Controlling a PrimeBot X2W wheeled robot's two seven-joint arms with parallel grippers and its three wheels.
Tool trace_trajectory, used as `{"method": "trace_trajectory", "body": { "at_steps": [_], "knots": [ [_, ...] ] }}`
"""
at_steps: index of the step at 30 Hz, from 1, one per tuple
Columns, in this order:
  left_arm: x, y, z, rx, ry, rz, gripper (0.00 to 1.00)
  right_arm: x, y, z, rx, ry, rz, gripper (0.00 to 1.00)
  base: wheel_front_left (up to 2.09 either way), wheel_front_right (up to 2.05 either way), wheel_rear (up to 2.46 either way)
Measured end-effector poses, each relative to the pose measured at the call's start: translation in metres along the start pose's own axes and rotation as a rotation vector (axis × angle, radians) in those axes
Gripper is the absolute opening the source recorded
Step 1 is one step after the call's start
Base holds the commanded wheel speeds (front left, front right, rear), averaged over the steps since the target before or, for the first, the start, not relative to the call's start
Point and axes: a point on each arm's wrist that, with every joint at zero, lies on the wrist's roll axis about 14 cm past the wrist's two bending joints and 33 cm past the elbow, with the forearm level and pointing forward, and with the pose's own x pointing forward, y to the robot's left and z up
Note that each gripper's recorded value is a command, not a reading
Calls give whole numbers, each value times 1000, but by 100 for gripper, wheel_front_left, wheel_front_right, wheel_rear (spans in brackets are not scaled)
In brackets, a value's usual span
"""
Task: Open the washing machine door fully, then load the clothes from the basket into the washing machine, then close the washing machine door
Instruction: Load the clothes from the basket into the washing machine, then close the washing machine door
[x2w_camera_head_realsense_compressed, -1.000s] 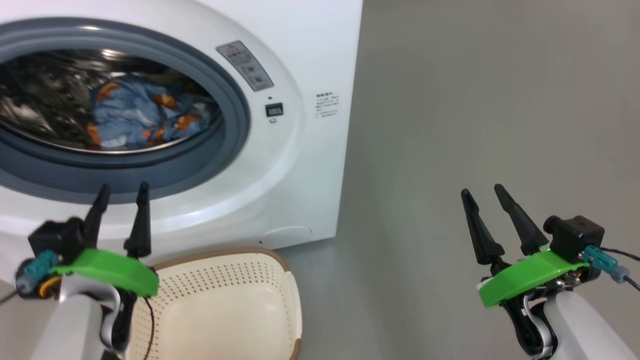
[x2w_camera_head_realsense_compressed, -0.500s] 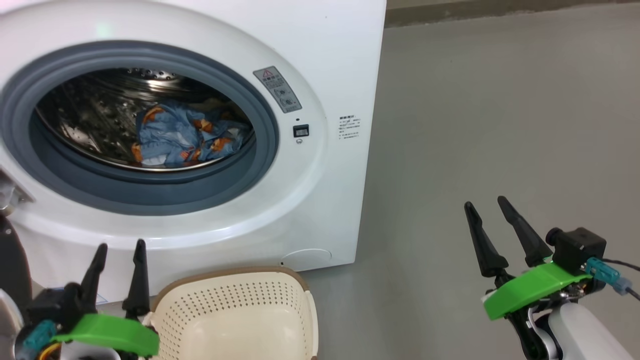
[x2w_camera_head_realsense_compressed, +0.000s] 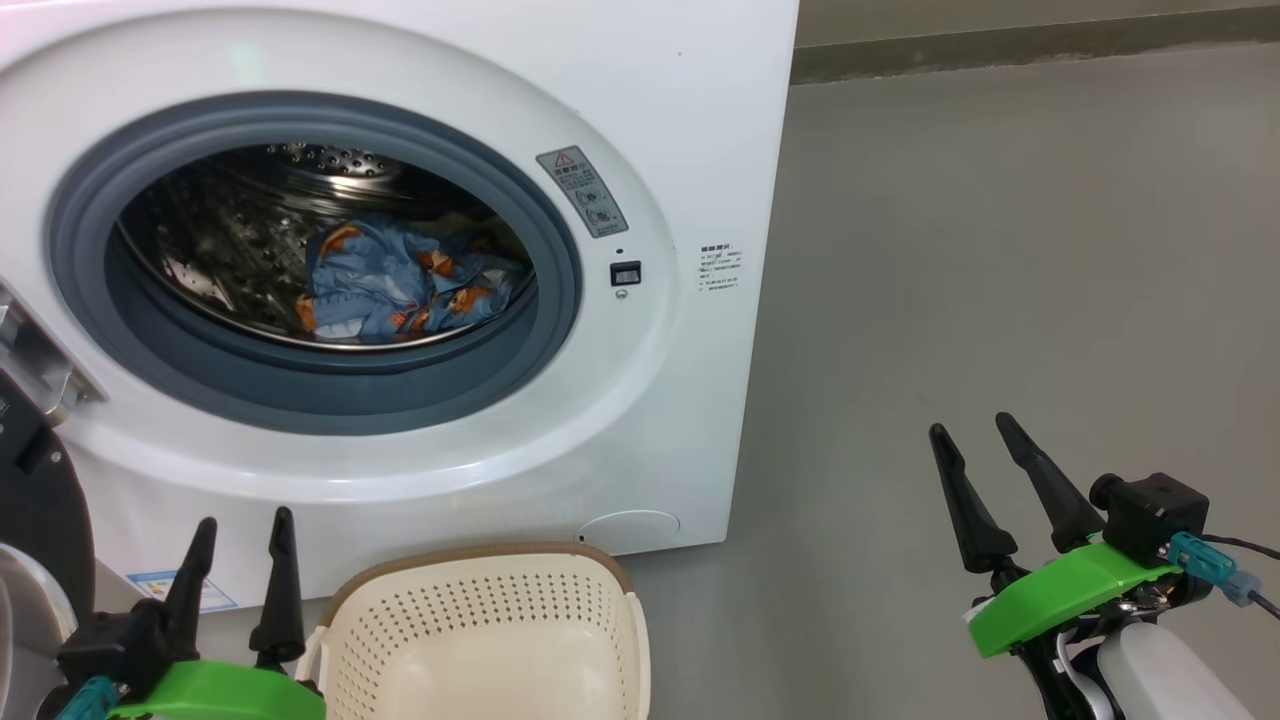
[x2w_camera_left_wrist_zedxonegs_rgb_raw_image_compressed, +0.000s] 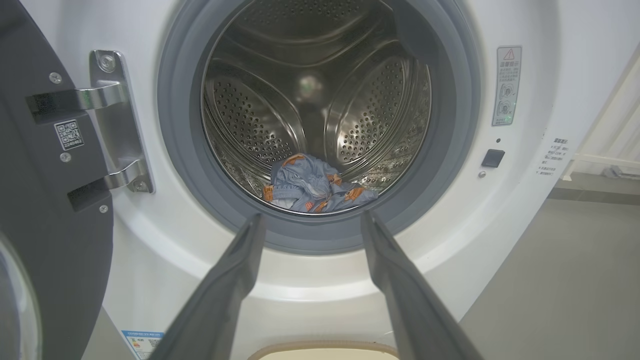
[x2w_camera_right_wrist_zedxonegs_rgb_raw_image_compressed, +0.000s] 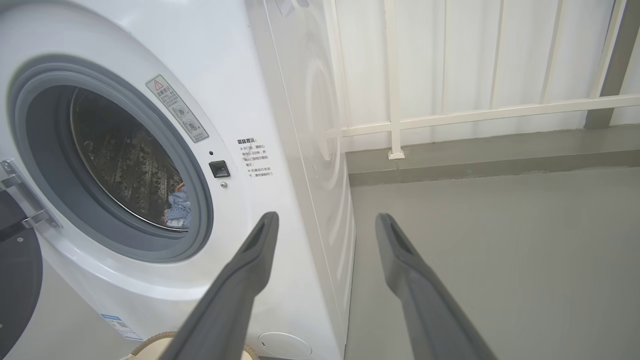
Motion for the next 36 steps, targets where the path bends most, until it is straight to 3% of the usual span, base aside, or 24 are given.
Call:
{"method": "trace_trajectory", "body": {
  "at_steps": [36],
  "knots": [
    [-2,-1,-2,-20,1,5,100,-3,-1,-7,-9,25,1,100,0,0,0]
  ]
}}
